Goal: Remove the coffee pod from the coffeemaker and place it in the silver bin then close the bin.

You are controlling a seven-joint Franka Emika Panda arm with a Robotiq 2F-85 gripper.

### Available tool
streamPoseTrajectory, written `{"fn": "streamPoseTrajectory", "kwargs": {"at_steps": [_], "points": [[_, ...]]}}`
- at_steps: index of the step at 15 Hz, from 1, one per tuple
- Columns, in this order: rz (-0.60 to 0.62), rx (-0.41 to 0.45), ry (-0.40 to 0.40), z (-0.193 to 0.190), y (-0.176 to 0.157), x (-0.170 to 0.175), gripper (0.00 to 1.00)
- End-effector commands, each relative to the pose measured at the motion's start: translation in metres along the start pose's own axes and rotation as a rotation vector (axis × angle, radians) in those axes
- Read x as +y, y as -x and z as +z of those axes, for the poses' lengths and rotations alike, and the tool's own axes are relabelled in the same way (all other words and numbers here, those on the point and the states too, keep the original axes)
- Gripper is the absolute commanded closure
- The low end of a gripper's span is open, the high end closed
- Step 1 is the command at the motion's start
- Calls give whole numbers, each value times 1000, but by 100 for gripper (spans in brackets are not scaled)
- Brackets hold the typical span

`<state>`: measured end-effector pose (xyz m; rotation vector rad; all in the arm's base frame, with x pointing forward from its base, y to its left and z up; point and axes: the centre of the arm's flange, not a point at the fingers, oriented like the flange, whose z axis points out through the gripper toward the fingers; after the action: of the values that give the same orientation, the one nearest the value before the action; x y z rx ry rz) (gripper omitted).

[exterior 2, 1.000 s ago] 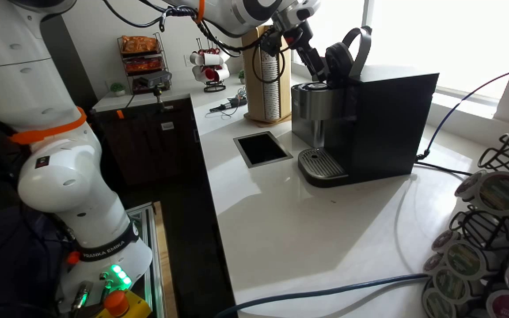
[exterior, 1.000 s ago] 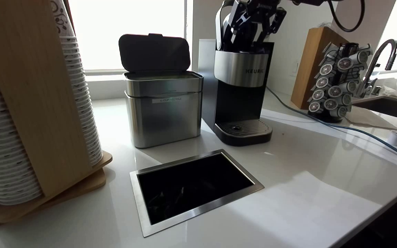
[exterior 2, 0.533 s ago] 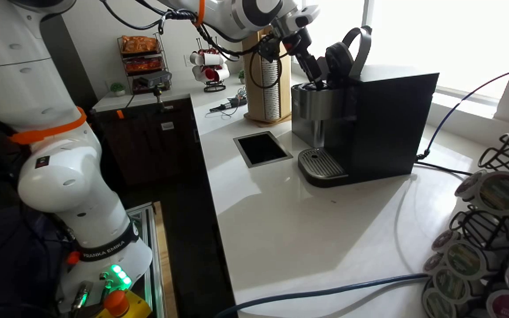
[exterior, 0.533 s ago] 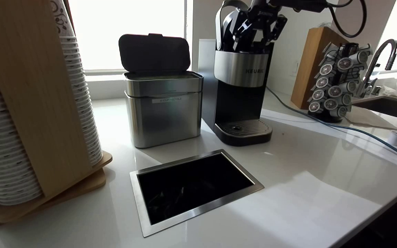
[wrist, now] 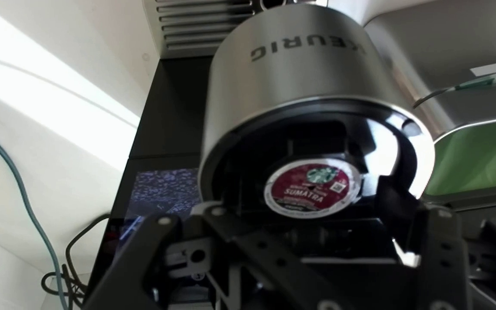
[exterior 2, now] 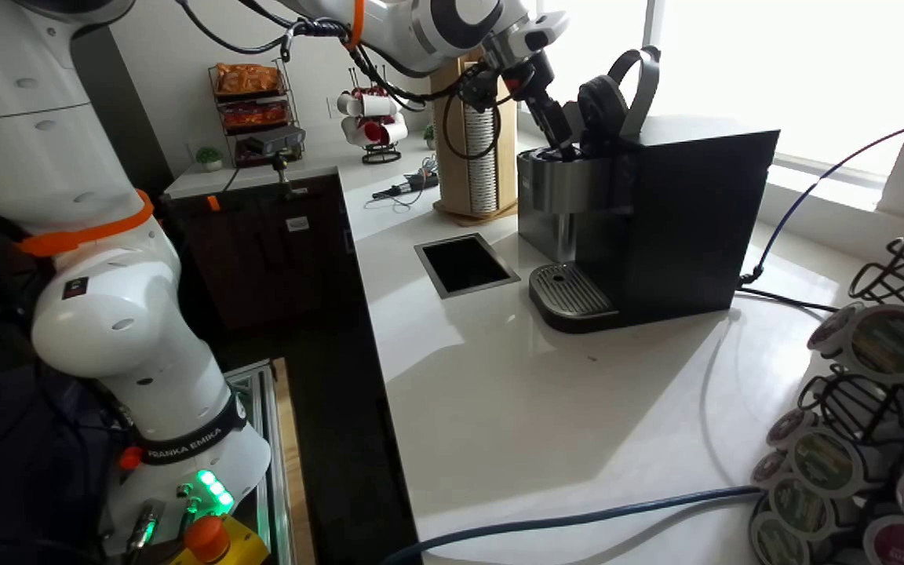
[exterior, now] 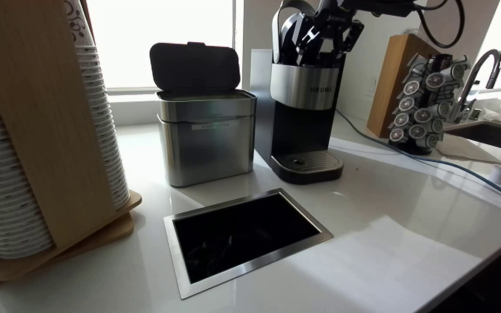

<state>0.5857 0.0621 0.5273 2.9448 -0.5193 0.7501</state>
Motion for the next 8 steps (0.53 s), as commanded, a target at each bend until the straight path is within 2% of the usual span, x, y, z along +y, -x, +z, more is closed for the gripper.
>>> {"fn": "streamPoseTrajectory", "kwargs": {"at_steps": [1, 7, 8], "points": [[-20, 28, 14, 0, 3, -2, 19], [-65, 46, 24, 1, 3, -8, 29], [-73, 49, 26, 1, 4, -9, 27]]}}
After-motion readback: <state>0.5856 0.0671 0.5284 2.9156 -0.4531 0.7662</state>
